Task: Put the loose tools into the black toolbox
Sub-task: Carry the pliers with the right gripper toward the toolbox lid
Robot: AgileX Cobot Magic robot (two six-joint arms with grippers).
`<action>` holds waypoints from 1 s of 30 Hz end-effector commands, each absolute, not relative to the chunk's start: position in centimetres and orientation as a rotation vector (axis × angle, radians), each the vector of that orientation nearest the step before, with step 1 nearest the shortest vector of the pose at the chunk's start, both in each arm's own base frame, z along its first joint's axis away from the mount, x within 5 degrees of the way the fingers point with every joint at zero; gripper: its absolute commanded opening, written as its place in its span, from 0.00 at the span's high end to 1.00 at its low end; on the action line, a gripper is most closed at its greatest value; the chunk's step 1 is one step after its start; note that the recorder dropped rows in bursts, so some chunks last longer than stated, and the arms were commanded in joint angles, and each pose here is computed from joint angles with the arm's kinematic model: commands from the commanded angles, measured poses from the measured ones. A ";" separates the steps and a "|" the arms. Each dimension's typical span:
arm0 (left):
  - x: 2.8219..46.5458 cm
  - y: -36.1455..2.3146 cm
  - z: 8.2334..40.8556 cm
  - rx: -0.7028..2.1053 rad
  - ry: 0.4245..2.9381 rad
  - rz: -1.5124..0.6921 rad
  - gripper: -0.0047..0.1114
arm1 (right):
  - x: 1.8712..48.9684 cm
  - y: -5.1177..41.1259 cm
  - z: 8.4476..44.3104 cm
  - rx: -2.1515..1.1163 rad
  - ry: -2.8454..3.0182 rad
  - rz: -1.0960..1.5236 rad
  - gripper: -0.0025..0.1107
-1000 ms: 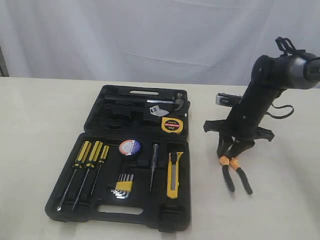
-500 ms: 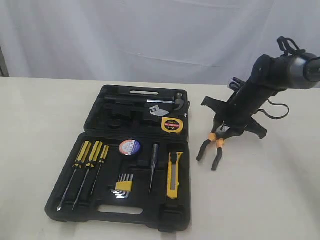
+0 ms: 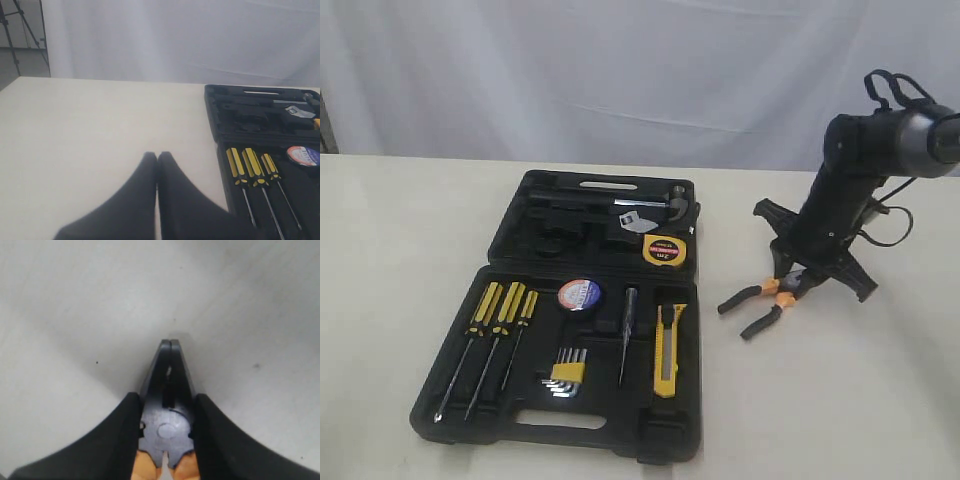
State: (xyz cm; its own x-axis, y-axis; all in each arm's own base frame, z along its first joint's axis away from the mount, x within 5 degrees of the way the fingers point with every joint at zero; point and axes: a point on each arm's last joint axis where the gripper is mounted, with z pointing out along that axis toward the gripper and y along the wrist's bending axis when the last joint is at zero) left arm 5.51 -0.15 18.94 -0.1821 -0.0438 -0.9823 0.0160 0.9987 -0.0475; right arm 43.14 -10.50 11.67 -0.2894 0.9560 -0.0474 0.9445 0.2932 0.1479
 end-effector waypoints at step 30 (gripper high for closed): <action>5.5 -0.2 18.9 -0.020 1.752 -0.057 0.96 | 43.1 -11.1 12.1 1.762 2.413 0.097 0.98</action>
